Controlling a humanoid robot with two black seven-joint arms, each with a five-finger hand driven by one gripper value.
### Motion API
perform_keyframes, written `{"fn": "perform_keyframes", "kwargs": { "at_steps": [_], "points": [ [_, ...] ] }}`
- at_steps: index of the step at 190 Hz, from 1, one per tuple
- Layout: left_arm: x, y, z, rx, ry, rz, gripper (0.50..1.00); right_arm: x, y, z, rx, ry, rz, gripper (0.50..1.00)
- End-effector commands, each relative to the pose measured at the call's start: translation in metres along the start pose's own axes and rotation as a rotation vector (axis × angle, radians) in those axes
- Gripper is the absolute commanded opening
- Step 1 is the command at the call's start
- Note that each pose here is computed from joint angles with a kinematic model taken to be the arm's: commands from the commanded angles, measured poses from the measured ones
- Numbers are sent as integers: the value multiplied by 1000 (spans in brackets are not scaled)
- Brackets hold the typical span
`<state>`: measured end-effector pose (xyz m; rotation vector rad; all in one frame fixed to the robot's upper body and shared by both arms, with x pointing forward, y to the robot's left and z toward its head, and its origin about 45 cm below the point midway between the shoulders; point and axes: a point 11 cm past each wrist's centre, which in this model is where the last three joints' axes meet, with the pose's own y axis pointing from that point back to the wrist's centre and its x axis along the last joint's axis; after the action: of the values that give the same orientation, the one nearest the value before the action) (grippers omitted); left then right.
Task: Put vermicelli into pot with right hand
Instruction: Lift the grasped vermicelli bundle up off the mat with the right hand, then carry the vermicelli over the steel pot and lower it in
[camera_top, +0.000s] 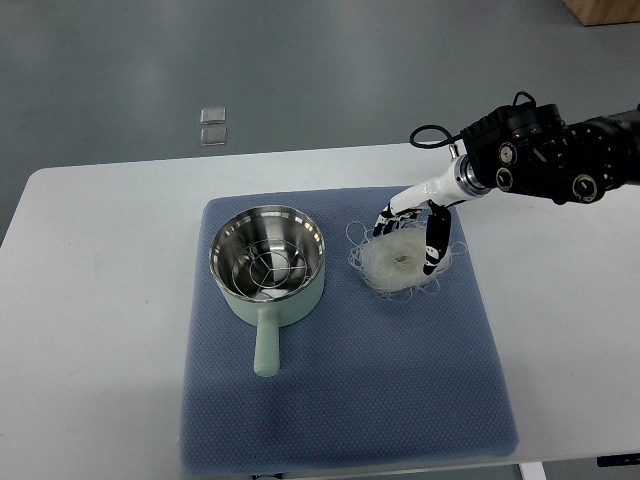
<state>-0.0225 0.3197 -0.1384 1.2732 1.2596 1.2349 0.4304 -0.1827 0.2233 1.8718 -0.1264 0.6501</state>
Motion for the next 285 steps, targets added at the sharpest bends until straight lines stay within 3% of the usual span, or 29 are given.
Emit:
{"fn": "perform_keyframes", "kwargs": {
  "at_steps": [1, 29, 45, 62, 79, 87, 127, 158, 209, 248, 265, 285],
  "points": [
    [0, 0, 0, 0, 0, -1, 1000, -5, -6, -1, 3, 7, 8, 928],
    [0, 0, 0, 0, 0, -1, 1000, -15, -16, 3, 6, -3, 13, 919],
    [0, 0, 0, 0, 2, 1, 1000, -17, -20, 5, 0, 10, 34, 885],
    [0, 0, 0, 0, 2, 1, 1000, -20, -24, 9, -9, 21, 44, 768],
    [1, 0, 0, -1, 5, 2, 1000, -25, -28, 13, -17, 38, 44, 570],
    [1, 0, 0, -1, 5, 2, 1000, -26, -28, 12, -18, 48, 46, 500],
    [1, 0, 0, -1, 5, 4, 1000, -22, -25, 16, -29, 46, 59, 500],
    [2, 0, 0, -1, 5, 5, 1000, 6, 0, 16, -36, 57, 101, 500],
    [2, 0, 0, -1, 5, 5, 1000, 69, 105, -25, 15, 153, 174, 500],
    [1, 0, 0, 0, 3, 4, 1000, 98, 184, -72, 37, 269, 242, 500],
    [1, 0, 0, 0, 3, 2, 1000, 102, 203, -92, 42, 320, 256, 500],
    [0, 0, 0, 0, 3, 1, 1000, 105, 204, -105, 57, 338, 264, 500]
  ]
}}
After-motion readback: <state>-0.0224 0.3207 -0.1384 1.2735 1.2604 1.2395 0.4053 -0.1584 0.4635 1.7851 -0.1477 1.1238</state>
